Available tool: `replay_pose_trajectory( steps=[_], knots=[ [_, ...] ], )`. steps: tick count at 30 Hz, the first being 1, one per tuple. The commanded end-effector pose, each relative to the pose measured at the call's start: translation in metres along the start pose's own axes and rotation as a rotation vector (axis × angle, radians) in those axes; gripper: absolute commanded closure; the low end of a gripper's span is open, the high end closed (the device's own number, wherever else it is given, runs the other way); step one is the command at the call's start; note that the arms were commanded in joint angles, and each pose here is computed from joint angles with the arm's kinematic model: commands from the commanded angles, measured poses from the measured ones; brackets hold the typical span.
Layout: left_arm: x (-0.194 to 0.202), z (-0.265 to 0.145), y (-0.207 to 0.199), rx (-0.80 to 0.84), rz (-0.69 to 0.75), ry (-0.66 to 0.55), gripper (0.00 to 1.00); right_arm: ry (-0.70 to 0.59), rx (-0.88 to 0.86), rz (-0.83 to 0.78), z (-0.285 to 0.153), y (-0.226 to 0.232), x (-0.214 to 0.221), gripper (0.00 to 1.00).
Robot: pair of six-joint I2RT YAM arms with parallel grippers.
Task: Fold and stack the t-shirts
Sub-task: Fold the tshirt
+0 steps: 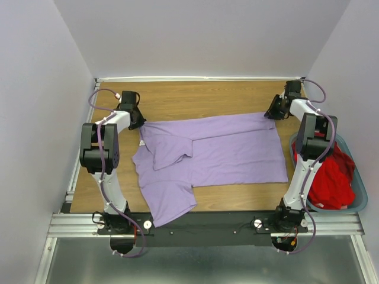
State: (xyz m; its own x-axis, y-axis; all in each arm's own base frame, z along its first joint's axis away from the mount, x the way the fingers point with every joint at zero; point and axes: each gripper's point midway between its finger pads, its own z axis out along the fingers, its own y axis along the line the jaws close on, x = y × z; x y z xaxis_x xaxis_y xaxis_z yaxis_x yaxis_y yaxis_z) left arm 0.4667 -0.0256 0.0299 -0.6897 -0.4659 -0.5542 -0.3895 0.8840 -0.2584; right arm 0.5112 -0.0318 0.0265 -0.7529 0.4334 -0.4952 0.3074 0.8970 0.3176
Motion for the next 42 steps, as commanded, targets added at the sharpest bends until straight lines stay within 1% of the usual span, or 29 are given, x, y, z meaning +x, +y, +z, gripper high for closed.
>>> replay_pose_trajectory(
  steps=[1,4,5,7,8,10,12,14,15,16,18,19,21,22,23,25,27,28,29,31,32,34,35,37,38,41,42],
  knots=[
    [-0.011,0.018,0.043,-0.144,0.001,0.000,0.97,0.006,0.053,0.069,0.025,-0.028,-0.001,0.64],
    [-0.020,0.031,0.048,-0.169,0.013,0.008,0.97,-0.005,0.060,0.076,0.031,-0.033,-0.009,0.64],
    [-0.033,0.033,0.043,-0.167,0.019,-0.015,0.97,-0.009,0.059,0.075,0.032,-0.033,-0.011,0.64],
    [-0.036,0.041,0.045,-0.180,0.036,-0.008,0.97,-0.019,0.024,0.061,0.034,-0.025,-0.020,0.64],
    [-0.049,0.042,0.040,-0.172,0.047,-0.033,0.97,-0.022,0.015,0.050,0.034,-0.023,-0.023,0.64],
    [-0.059,0.046,0.036,-0.171,0.058,-0.045,0.96,-0.047,-0.013,0.039,0.030,-0.016,-0.035,0.63],
    [-0.075,0.047,0.028,-0.153,0.068,-0.072,0.93,-0.066,-0.035,0.031,0.022,-0.009,-0.044,0.62],
    [-0.084,0.048,0.024,-0.147,0.085,-0.088,0.79,-0.104,-0.041,0.026,0.007,-0.003,-0.057,0.61],
    [-0.094,0.045,0.019,-0.135,0.093,-0.108,0.64,-0.116,-0.037,0.028,0.002,-0.002,-0.060,0.60],
    [-0.099,0.043,0.017,-0.131,0.092,-0.117,0.55,-0.128,-0.036,0.029,-0.004,0.000,-0.063,0.60],
    [-0.113,0.032,0.010,-0.112,0.099,-0.149,0.42,-0.158,-0.013,0.038,-0.021,-0.001,-0.068,0.58],
    [-0.117,0.027,0.007,-0.106,0.099,-0.162,0.33,-0.163,-0.009,0.042,-0.025,-0.001,-0.068,0.58],
    [-0.130,0.009,0.000,-0.084,0.102,-0.202,0.25,-0.159,-0.020,0.061,-0.035,0.002,-0.062,0.58],
    [-0.135,0.002,-0.002,-0.077,0.101,-0.215,0.23,-0.150,-0.029,0.071,-0.037,0.004,-0.058,0.58],
    [-0.144,-0.014,-0.008,-0.061,0.105,-0.246,0.23,-0.134,-0.055,0.079,-0.038,0.007,-0.053,0.58],
    [-0.147,-0.028,-0.009,-0.054,0.103,-0.260,0.23,-0.095,-0.080,0.098,-0.036,0.010,-0.037,0.58],
    [-0.150,-0.053,-0.011,-0.044,0.086,-0.287,0.23,-0.075,-0.106,0.121,-0.034,0.013,-0.029,0.59],
    [-0.155,-0.072,-0.014,-0.029,0.080,-0.314,0.23,-0.057,-0.105,0.132,-0.032,0.011,-0.020,0.59],
    [-0.142,-0.075,-0.011,-0.024,0.080,-0.291,0.23,-0.052,-0.105,0.149,-0.030,0.011,-0.016,0.61],
    [-0.132,-0.089,-0.013,0.004,0.075,-0.294,0.23,-0.057,-0.107,0.162,-0.027,0.009,-0.014,0.63],
    [-0.118,-0.100,-0.017,0.034,0.083,-0.296,0.23,-0.048,-0.107,0.175,-0.023,0.008,-0.008,0.65],
    [-0.105,-0.110,-0.014,0.049,0.085,-0.301,0.23,-0.039,-0.105,0.188,-0.018,0.006,-0.003,0.65],
    [-0.078,-0.115,-0.027,0.087,0.121,-0.281,0.23,-0.034,-0.108,0.198,-0.014,0.006,0.000,0.65],
    [-0.061,-0.124,-0.031,0.114,0.149,-0.279,0.23,-0.027,-0.124,0.208,-0.011,0.007,0.002,0.65],
    [-0.038,-0.118,-0.027,0.108,0.170,-0.238,0.23,-0.022,-0.134,0.211,-0.009,0.009,0.003,0.65],
    [-0.019,-0.123,-0.025,0.122,0.191,-0.233,0.23,-0.021,-0.144,0.221,-0.005,0.010,0.003,0.65],
    [-0.005,-0.119,-0.017,0.110,0.198,-0.210,0.23,-0.023,-0.144,0.224,-0.004,0.009,0.003,0.65]
  ],
)
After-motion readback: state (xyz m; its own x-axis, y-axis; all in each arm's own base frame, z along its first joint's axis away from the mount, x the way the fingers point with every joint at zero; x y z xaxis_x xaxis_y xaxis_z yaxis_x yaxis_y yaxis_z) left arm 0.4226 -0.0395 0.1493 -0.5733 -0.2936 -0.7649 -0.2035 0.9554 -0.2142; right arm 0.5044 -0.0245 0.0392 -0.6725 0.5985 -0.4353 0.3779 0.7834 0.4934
